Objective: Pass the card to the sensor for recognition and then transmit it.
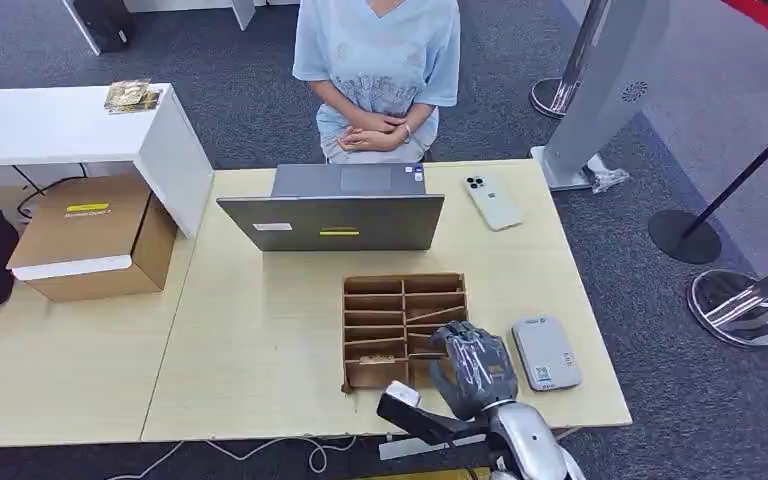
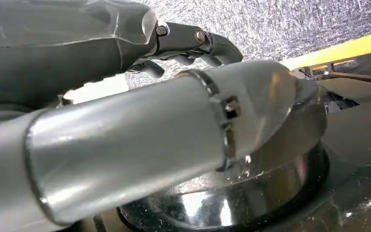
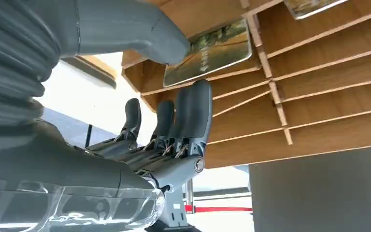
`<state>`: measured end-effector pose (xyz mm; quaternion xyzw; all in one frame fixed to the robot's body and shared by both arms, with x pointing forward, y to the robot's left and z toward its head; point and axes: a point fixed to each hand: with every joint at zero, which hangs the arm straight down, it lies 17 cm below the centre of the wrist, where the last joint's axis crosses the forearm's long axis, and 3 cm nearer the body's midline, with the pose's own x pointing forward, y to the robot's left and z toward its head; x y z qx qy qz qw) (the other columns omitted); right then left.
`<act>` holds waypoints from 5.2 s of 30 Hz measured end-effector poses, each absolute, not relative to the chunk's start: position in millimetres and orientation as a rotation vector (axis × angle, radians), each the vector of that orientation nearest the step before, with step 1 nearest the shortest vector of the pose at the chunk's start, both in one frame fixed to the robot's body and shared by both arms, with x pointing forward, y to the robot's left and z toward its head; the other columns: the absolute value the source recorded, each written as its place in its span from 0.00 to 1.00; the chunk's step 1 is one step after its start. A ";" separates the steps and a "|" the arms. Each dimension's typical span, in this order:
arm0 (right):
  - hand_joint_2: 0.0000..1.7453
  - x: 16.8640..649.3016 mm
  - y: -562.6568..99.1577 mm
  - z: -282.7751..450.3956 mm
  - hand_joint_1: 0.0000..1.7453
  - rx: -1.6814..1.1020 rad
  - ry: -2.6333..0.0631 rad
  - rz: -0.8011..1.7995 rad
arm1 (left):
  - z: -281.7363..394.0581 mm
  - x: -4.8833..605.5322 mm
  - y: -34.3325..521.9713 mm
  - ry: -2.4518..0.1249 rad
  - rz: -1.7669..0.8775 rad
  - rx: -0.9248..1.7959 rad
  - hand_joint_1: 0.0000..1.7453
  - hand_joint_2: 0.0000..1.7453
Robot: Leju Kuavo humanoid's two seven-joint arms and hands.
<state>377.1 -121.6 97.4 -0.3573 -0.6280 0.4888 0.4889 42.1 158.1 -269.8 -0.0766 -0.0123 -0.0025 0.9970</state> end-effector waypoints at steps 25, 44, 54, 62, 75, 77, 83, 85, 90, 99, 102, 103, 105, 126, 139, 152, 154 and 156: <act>1.00 387.1 -119.8 91.5 1.00 -0.869 -1.510 1.204 | -269.9 42.6 158.3 -0.030 -0.005 -0.152 0.00 0.00; 1.00 383.9 -122.5 93.1 1.00 -0.816 -1.530 1.139 | -269.9 42.2 158.3 -0.029 -0.004 -0.152 0.00 0.00; 1.00 378.4 -128.0 92.8 1.00 -0.805 -1.526 1.114 | -270.0 42.1 158.6 -0.030 -0.005 -0.152 0.00 0.00; 1.00 377.2 -135.4 96.4 1.00 -0.812 -1.525 1.088 | -270.1 42.1 159.0 -0.032 -0.007 -0.152 0.00 0.00; 1.00 374.6 -137.6 95.7 1.00 -0.803 -1.525 1.080 | -270.1 41.5 159.2 -0.028 -0.011 -0.151 0.00 0.00; 1.00 374.5 -137.9 96.1 1.00 -0.804 -1.525 1.078 | -270.1 41.5 159.1 -0.028 -0.011 -0.151 0.00 0.00; 1.00 373.2 -138.3 96.0 1.00 -0.802 -1.525 1.076 | -270.1 41.4 159.1 -0.028 -0.011 -0.151 0.00 0.00; 1.00 373.2 -138.5 96.3 1.00 -0.802 -1.525 1.075 | -270.1 41.3 159.1 -0.027 -0.012 -0.151 0.00 0.00; 1.00 373.1 -138.7 97.3 1.00 -0.803 -1.527 1.073 | -270.1 41.1 159.1 -0.026 -0.012 -0.152 0.00 0.00; 1.00 368.9 -139.2 105.3 1.00 -0.751 -1.564 1.024 | -270.1 40.9 159.2 -0.026 -0.015 -0.151 0.00 0.00; 1.00 366.4 -137.0 112.7 1.00 -0.700 -1.604 0.989 | -270.2 40.7 159.5 -0.026 -0.020 -0.151 0.00 0.00; 1.00 365.1 -135.9 116.6 1.00 -0.676 -1.625 0.974 | -270.2 40.7 159.7 -0.026 -0.020 -0.150 0.00 0.00; 1.00 364.0 -135.8 123.6 1.00 -0.650 -1.655 0.951 | -270.3 40.7 159.8 -0.027 -0.022 -0.150 0.00 0.00; 1.00 357.9 -131.9 264.8 1.00 -0.609 -2.235 0.720 | -270.2 44.5 160.3 -0.052 -0.036 -0.148 0.00 0.00; 1.00 429.5 -139.0 376.9 1.00 -1.415 -2.341 0.767 | -269.2 48.8 157.6 -0.067 0.013 -0.163 0.00 0.00; 1.00 579.7 -129.9 439.0 1.00 -1.497 -2.067 0.979 | -267.4 51.3 152.5 -0.077 -0.011 -0.183 0.00 0.00; 1.00 596.8 -130.0 444.5 1.00 -1.502 -2.020 1.004 | -267.4 51.5 152.8 -0.077 -0.013 -0.184 0.00 0.00; 1.00 617.9 -129.6 441.3 1.00 -1.464 -1.934 1.044 | -267.4 51.4 152.8 -0.076 -0.013 -0.184 0.00 0.00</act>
